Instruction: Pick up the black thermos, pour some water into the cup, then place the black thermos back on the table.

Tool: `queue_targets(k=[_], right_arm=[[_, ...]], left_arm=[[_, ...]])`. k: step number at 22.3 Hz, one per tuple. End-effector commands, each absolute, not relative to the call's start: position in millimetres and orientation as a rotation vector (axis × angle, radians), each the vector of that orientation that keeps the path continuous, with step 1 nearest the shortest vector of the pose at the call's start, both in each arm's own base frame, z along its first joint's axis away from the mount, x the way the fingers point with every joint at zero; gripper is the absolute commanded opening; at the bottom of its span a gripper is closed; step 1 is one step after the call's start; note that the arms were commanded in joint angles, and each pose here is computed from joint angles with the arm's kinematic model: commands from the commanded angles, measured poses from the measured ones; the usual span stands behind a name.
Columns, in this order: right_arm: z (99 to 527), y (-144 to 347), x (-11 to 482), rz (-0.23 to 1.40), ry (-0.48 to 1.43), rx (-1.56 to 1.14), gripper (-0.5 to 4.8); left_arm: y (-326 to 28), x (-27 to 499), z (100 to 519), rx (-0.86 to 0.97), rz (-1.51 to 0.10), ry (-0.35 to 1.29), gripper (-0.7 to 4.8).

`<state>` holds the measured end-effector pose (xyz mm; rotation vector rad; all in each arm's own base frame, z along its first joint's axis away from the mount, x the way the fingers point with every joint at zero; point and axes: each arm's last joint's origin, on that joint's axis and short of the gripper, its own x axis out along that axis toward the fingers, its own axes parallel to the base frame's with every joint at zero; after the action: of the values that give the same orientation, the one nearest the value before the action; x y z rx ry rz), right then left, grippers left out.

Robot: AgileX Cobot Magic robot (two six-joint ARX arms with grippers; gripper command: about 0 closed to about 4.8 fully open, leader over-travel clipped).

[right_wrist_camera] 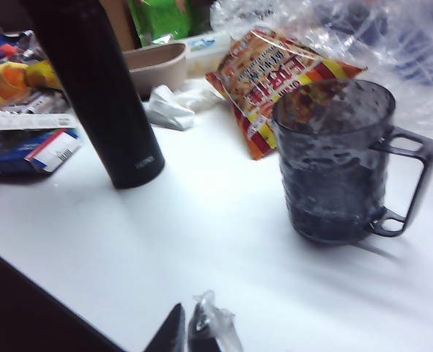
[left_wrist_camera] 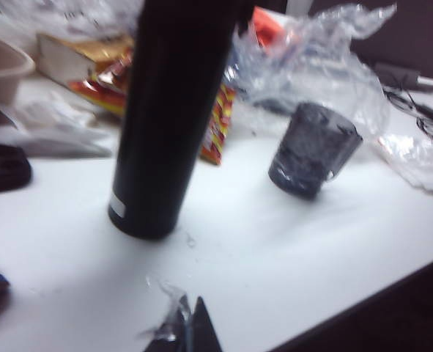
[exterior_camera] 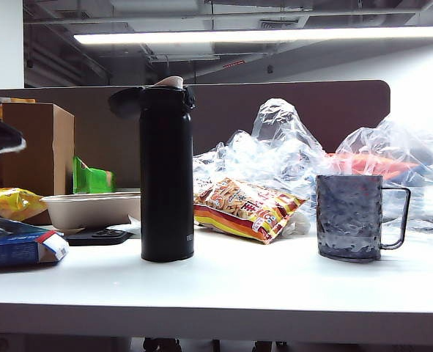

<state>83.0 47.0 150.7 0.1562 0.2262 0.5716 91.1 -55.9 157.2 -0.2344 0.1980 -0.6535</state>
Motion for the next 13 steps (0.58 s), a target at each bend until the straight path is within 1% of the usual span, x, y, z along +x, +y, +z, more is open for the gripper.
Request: queue_targets(k=[1, 4, 5, 6, 7, 9, 11, 13], right_arm=[[149.7, 40.3, 86.7, 0.505, 0.224, 0.17, 0.19], [149.7, 26.9, 91.7, 0.358, 0.209, 0.186, 0.19], [149.7, 20.0, 93.5, 0.284, 0.201, 0.193, 0.19], [149.7, 17.1, 94.0, 0.254, 0.198, 0.196, 0.19], [149.7, 11.1, 94.9, 0.189, 0.192, 0.202, 0.19], [149.9, 3.9, 95.5, 0.115, 0.182, 0.209, 0.19], [150.0, -0.6, 95.6, 0.068, 0.176, 0.213, 0.19], [149.9, -3.0, 95.6, 0.042, 0.174, 0.215, 0.19]], left_arm=[[-44.4, 96.5, 159.2, -0.249, -0.615, 0.177, -0.05], [-26.7, 101.6, 160.7, -0.262, -0.456, 0.137, -0.05], [-19.6, 101.6, 162.9, -0.263, -0.391, 0.101, -0.05], [-15.7, 100.8, 164.8, -0.262, -0.357, 0.073, -0.05], [-10.5, 98.7, 168.4, -0.258, -0.313, 0.022, -0.05], [-4.3, 96.0, 174.5, -0.246, -0.259, -0.055, -0.05], [-1.5, 95.9, 176.4, -0.242, -0.229, -0.078, -0.05], [-1.7, 95.9, 176.0, -0.242, -0.233, -0.073, -0.05]])
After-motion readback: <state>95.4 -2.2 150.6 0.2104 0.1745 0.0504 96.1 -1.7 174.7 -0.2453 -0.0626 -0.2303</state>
